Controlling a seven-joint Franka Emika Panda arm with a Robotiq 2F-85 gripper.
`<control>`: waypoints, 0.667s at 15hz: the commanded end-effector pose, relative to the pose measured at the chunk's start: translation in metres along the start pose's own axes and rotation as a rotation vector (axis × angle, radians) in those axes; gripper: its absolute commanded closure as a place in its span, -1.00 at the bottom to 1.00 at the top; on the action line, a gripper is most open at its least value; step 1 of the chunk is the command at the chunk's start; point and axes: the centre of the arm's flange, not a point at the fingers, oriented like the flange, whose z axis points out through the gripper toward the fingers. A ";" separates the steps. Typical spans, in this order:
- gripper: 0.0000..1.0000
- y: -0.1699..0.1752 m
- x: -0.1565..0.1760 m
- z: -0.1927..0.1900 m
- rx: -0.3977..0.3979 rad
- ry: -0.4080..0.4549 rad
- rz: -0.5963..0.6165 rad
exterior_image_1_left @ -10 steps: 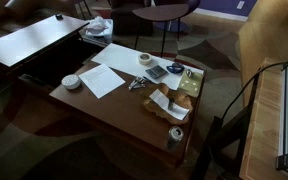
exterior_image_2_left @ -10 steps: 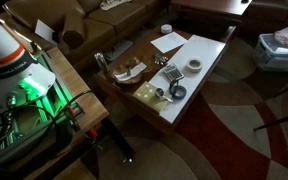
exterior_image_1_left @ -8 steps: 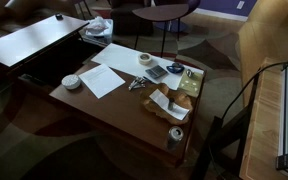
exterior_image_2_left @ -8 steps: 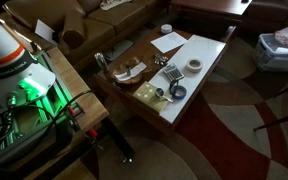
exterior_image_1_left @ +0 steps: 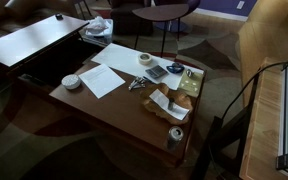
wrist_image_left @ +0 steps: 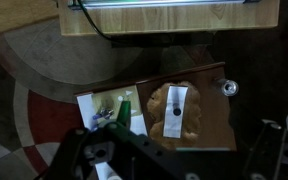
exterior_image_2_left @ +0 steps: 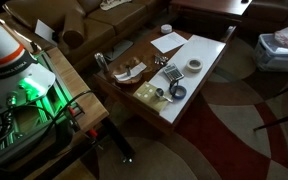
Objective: Put the can on the brown bowl
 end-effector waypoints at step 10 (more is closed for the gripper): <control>-1.00 -0.037 0.059 0.045 0.026 -0.113 -0.026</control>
